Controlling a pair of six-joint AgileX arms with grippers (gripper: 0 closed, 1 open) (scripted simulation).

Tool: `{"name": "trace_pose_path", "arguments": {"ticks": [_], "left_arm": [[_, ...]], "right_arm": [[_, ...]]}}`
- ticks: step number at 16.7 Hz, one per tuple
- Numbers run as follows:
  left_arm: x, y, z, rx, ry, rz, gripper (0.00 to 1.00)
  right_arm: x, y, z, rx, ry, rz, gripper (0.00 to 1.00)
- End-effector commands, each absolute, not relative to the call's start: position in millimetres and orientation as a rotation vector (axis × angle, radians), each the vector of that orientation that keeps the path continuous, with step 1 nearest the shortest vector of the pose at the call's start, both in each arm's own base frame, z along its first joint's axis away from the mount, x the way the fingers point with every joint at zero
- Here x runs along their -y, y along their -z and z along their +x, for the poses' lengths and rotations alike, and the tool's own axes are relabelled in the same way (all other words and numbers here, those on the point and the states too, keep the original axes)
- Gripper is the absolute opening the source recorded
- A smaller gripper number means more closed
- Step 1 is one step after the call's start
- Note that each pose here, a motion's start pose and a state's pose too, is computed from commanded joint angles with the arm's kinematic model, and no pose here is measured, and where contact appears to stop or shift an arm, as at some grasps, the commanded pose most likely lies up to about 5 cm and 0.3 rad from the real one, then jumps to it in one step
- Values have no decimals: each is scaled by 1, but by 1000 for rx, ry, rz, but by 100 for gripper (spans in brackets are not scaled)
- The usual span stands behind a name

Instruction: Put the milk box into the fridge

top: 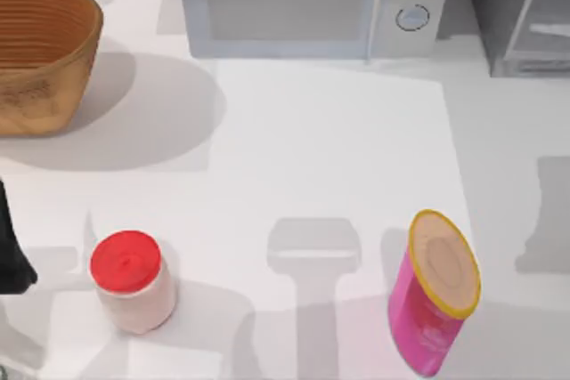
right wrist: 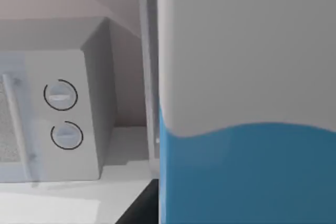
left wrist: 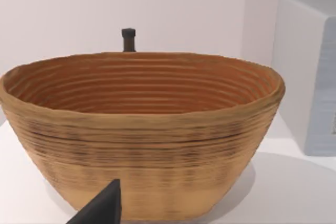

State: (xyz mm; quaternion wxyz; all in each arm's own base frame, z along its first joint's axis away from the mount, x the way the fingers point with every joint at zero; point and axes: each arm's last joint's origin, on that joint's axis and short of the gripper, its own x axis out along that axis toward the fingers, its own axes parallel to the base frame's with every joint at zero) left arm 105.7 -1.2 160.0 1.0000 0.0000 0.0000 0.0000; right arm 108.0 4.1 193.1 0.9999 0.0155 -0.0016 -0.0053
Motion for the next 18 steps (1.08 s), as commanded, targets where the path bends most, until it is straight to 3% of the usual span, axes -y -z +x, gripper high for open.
{"name": "trace_pose_path", "arguments": {"ticks": [3,8,13,18], "left_arm": [[1,-160,106,0,0,0,100],[1,-160,106,0,0,0,100],[1,-160,106,0,0,0,100],[1,-160,106,0,0,0,100]], "right_arm": [[0,-165,106,1,2,5,0],[1,-160,106,0,0,0,0],[2,-184,105,66,9,-7,0],[9,-250,126,201,33,-42,0]]}}
